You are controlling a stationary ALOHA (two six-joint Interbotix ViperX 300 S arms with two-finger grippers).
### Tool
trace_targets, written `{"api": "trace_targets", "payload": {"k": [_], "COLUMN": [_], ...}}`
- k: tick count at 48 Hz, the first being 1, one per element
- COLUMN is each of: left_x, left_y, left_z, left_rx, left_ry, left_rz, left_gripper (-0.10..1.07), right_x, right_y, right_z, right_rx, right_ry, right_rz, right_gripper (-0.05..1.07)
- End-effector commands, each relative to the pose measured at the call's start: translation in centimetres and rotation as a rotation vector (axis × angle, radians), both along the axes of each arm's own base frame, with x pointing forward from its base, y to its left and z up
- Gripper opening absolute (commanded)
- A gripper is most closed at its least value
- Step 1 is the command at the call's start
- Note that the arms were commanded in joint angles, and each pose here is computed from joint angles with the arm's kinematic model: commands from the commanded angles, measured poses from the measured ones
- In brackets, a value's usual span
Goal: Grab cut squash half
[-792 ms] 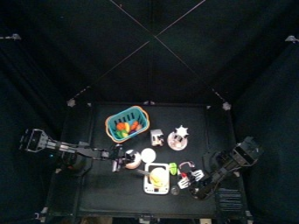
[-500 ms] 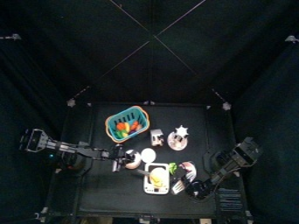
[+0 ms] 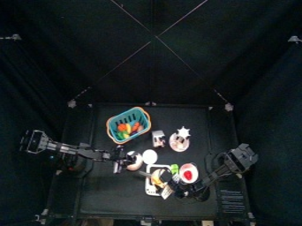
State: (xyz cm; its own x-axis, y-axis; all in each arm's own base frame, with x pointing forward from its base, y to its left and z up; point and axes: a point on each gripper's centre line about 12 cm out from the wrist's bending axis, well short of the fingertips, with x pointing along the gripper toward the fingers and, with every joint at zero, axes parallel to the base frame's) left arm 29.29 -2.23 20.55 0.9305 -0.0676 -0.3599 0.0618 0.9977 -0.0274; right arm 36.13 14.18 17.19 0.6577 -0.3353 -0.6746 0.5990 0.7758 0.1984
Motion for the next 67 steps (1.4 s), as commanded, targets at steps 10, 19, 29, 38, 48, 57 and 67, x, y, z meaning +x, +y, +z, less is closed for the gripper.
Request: {"api": "trace_targets", "payload": {"k": [10,19,29,38,48,57,67], "left_x": [0.2,0.2,0.2,0.2,0.2,0.2,0.1], "left_y": [0.1,0.1,0.1,0.1,0.1,0.1,0.1], "left_z": [0.5,0.5,0.5,0.5,0.5,0.5,0.4], "left_rx": [-0.001,-0.001,-0.001,-0.001,-0.001,0.000,-0.001], "left_ry": [-0.020,-0.020,-0.020,-0.020,-0.020,-0.020,-0.017], "left_rz": [0.004,0.004,0.004,0.004,0.004,0.003,0.004], "left_gripper": [0.59,0.59,0.59,0.59,0.59,0.59,0.59], "right_x": [1.2,1.5,1.8,2.0,2.4,2.6,2.9], "right_y": [-0.3,-0.9,-1.0,-1.1,-1.4,-2.0,-2.1], "right_z": [-0.7,-1.8,-2.4,-2.9,-2.8,-2.9,-2.9], "right_rx": [0.010,0.001,0.007,0.009,0.013,0.013,0.007], "right_ry": [0.004,0.028,0.036,0.046,0.041,0.042,0.042], "right_rz": [-0.007,-0.023,-0.020,-0.026,-0.035,-0.051,-0.058], "right_gripper": [1.00,1.00,0.99,0.92,0.80,0.68,0.58]}}
